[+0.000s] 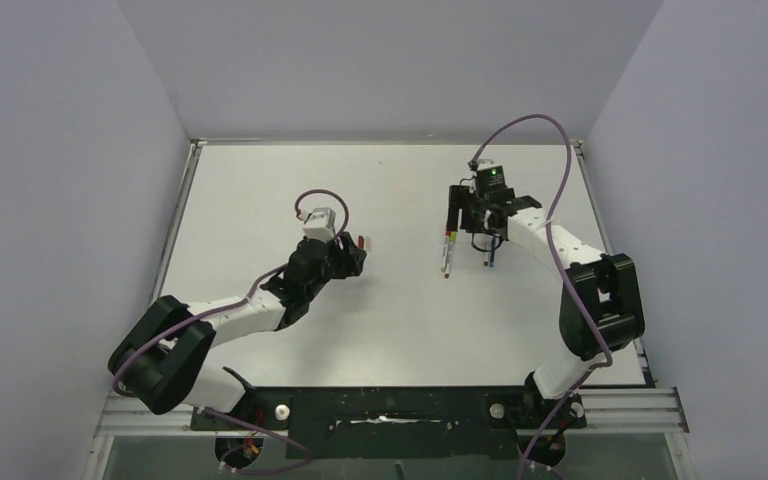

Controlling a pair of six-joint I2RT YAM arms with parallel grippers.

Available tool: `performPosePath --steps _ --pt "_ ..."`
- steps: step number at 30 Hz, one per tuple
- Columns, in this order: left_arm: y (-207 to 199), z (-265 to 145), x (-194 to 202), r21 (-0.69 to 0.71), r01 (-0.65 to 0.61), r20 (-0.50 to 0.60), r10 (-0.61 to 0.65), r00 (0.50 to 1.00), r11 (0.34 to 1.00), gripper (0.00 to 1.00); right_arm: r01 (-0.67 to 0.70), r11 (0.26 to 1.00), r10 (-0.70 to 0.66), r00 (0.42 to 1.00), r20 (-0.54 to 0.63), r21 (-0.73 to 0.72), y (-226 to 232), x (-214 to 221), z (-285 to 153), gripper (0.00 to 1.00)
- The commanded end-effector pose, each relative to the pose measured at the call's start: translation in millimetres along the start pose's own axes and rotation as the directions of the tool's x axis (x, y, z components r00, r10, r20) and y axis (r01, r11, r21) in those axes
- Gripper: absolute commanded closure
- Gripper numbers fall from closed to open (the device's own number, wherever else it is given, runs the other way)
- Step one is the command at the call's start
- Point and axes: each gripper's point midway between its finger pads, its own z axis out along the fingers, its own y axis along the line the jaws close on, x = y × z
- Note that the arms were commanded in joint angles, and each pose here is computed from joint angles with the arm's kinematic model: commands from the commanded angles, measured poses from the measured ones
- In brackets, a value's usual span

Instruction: Open the pen caps

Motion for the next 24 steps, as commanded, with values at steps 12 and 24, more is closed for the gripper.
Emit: performPosePath --steps 12,24 --pt "-27 -5 -42 0.115 0.018 0.135 -0.033 0.99 0.993 0.46 -0.025 0.994 0.031 0.998 -0.058 0.106 -6 31 18 0.47" --pt "-29 -2 -39 0.123 0.022 0.12 -0.037 0.992 0.992 0.46 -0.019 0.992 0.031 0.995 -0.093 0.128 -8 41 36 0.63"
